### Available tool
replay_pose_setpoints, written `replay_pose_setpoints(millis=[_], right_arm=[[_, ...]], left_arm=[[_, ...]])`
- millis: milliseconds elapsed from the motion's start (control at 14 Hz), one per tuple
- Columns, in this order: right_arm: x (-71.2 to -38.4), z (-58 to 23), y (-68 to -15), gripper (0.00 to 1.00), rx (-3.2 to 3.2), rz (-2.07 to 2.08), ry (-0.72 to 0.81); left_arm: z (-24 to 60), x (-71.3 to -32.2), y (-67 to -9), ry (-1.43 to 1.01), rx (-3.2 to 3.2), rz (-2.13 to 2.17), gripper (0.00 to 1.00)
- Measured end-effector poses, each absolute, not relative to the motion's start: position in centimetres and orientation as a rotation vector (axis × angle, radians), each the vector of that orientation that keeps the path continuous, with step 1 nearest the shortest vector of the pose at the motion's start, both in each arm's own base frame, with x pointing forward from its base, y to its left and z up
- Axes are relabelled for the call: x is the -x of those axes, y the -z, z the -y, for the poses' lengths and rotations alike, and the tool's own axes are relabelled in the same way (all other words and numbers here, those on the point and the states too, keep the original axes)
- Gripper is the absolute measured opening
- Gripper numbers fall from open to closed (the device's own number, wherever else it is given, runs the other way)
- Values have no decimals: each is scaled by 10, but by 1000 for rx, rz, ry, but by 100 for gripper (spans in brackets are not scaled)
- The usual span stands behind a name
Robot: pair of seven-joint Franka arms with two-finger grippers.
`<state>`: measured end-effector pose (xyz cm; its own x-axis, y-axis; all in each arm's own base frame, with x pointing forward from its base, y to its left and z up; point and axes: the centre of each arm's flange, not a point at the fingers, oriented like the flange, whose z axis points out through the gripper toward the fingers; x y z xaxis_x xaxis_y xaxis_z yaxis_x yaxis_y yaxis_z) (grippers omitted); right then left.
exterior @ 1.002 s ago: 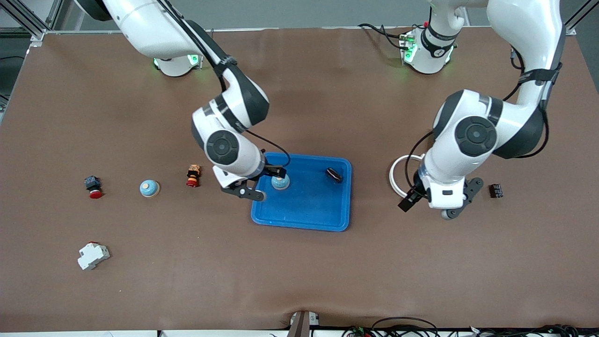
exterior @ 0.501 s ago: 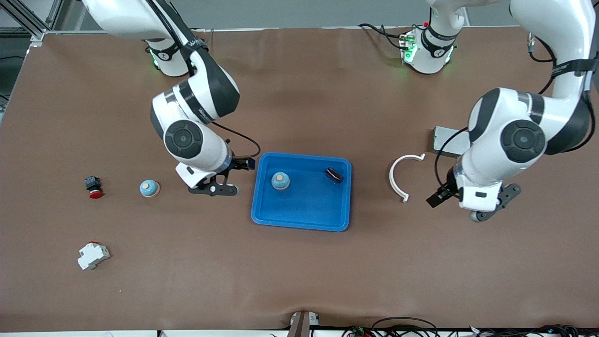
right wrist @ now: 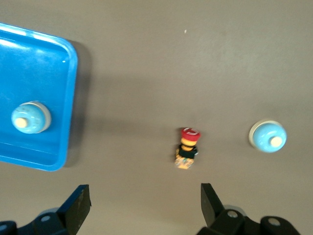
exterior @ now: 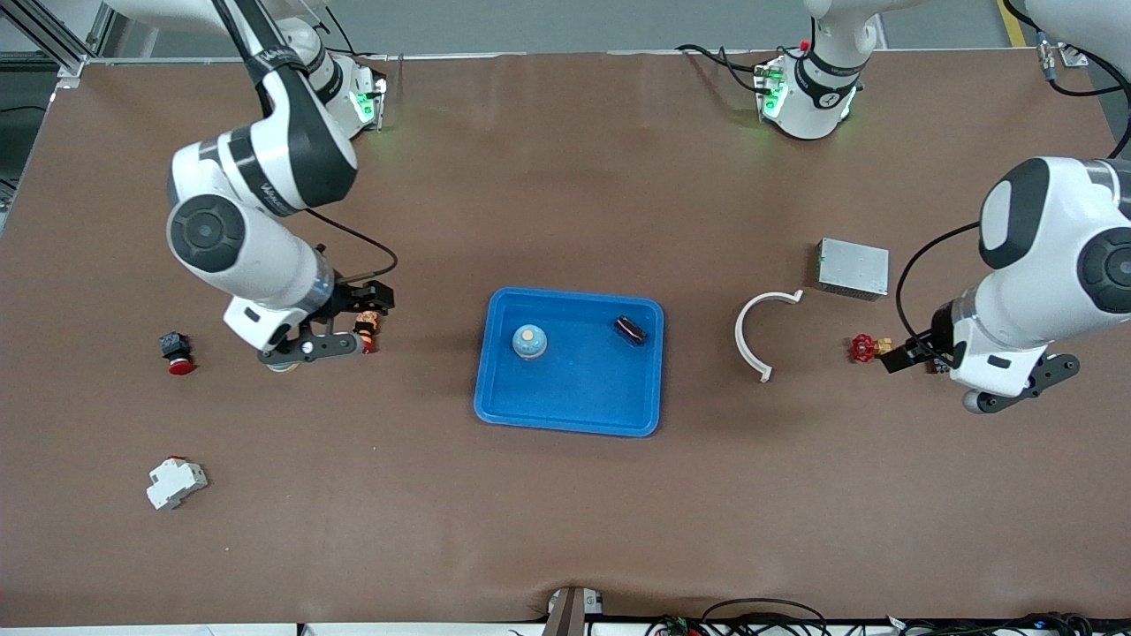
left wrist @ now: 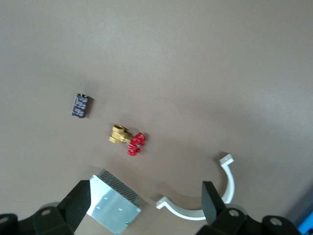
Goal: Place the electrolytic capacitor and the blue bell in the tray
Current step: 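Move the left gripper to the second capacitor while the right gripper reaches the other bell, then grasp the second capacitor with the left gripper while the right gripper grasps the bell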
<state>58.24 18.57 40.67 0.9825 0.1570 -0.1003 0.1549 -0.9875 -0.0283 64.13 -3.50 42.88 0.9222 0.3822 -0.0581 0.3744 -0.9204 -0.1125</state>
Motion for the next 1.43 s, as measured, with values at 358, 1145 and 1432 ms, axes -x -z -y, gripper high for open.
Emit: replay_pose_setpoints(millis=[358,1145,1432], right_arm=[[-576,-108,-368,100,3088,357,-111],[-590,23,-279,100,3111,540,-73],[-590,20,-239,100,3090,547,-122]], left_arm=[[-21,-641,-425,-155,3020,419,100],[-122,-628,-375,-310,3091,113,100],[-176,-622,-331,-324,3140,50,100]])
